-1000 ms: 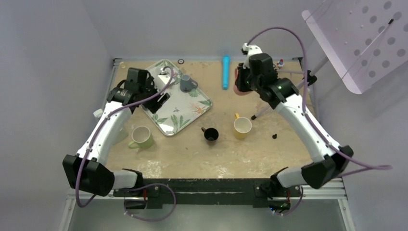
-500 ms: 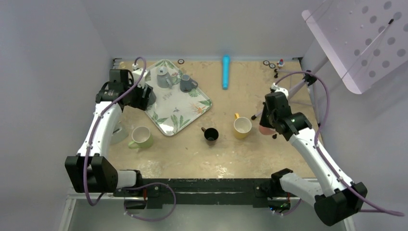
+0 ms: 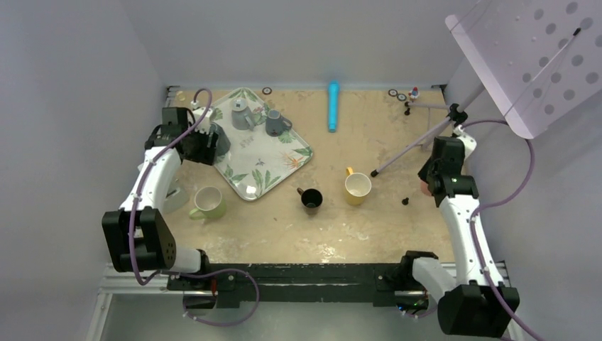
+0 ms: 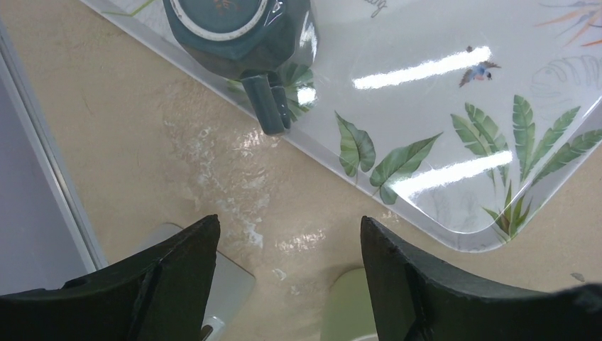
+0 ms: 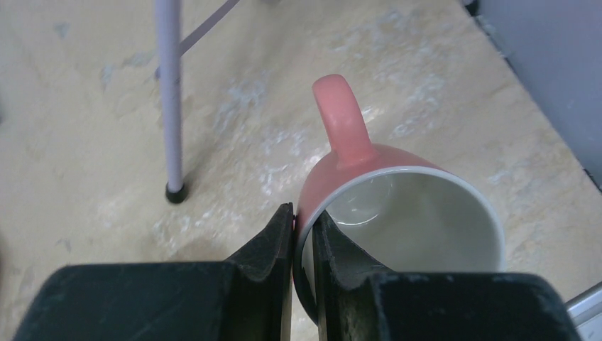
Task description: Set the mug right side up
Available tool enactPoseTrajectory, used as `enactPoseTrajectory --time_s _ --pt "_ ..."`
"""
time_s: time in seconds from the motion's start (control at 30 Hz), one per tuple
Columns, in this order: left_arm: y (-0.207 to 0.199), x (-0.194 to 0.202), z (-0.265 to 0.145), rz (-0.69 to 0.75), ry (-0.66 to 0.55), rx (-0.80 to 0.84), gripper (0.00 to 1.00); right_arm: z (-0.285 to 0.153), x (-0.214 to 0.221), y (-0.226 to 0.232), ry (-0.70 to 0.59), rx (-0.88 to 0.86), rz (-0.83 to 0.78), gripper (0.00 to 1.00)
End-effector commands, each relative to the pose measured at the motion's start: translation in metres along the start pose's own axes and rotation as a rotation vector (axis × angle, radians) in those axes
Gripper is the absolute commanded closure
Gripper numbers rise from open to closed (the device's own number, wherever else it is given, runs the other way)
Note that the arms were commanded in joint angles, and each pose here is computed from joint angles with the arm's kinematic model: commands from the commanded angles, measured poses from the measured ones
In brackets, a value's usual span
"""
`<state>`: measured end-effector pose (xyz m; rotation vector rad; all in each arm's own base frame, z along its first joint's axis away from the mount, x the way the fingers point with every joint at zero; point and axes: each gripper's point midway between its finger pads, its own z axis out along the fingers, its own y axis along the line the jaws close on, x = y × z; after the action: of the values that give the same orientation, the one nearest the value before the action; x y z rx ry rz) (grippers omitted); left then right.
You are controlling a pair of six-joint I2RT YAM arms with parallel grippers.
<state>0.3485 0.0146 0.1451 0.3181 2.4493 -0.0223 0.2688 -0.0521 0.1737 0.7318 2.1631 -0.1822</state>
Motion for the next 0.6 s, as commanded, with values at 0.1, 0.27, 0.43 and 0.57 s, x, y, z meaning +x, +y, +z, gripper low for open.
enactPoseTrajectory --time_s 0.1,0.27,0.43,0.57 --pt "-0.003 -0.013 0.010 -0.069 -0.112 0.056 0.23 0.036 -0.041 -0.039 -0.121 0.110 0.105 1.00" --pt "0.001 -0.018 0.018 -0.071 -0.138 0.057 0.23 0.060 -0.029 -0.045 -0.059 0.109 0.136 1.00" --pt "0.010 -0.018 0.040 -0.062 -0.112 0.042 0.27 0.082 -0.010 -0.044 0.011 0.100 0.138 1.00" --pt "0.017 -0.021 0.057 -0.022 -0.096 0.030 0.30 0.092 0.001 -0.046 0.055 0.112 0.129 1.00"
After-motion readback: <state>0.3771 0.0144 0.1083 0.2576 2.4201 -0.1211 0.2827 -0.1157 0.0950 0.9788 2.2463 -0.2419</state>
